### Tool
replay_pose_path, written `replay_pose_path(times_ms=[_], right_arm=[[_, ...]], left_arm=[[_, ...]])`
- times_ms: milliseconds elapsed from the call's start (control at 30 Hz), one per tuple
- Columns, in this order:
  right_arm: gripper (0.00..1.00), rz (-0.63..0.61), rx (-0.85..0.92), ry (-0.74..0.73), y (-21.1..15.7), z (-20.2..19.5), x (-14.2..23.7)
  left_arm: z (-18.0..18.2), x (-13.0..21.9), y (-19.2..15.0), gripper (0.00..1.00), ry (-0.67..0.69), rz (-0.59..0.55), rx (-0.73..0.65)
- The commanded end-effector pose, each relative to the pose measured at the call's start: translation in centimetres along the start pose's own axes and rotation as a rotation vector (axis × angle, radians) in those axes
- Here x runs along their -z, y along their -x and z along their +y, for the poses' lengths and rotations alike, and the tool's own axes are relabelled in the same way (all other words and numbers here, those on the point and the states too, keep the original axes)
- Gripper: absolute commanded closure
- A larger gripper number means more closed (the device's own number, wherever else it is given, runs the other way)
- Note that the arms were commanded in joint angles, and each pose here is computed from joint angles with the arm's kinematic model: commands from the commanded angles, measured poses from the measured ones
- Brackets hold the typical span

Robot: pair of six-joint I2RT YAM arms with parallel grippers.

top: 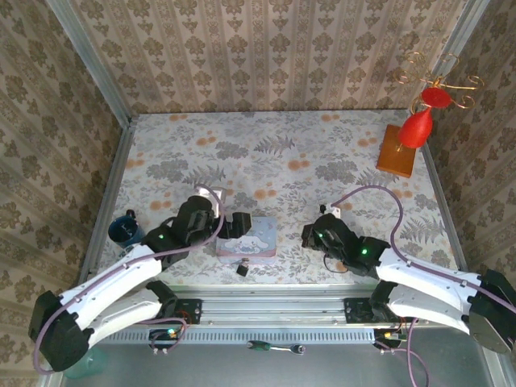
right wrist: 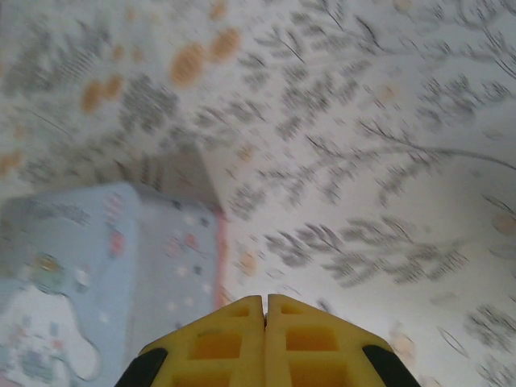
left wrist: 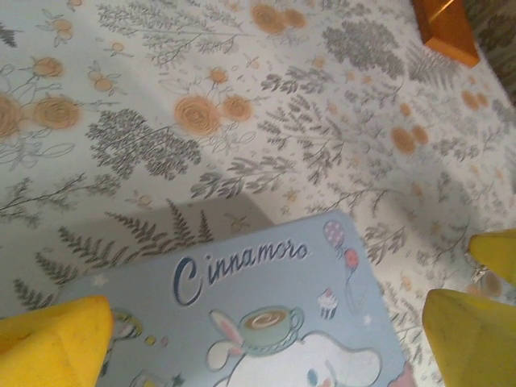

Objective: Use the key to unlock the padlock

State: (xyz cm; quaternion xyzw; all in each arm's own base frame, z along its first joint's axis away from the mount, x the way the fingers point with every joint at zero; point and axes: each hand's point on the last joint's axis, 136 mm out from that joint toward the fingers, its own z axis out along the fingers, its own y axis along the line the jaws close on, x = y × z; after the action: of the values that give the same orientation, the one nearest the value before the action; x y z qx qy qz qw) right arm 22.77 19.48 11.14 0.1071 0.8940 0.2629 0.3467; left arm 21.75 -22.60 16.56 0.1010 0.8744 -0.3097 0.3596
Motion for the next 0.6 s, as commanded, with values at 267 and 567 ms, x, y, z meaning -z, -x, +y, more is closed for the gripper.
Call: replay_pose_path(times_ms=[267,567], right_arm=[[1.00,-0.290,-0.120,0.254,6.7,6.8,0.6],[1.00,-0.341,-0.156,0.362,7.7,8.3,1.8]], left_arm=[[-7.4,-2.6,4.9,0.19,-0.251,-0.190,0.291],[-9.4,-2.1,5.7,0.30,-0.387,-0.264,0.369]])
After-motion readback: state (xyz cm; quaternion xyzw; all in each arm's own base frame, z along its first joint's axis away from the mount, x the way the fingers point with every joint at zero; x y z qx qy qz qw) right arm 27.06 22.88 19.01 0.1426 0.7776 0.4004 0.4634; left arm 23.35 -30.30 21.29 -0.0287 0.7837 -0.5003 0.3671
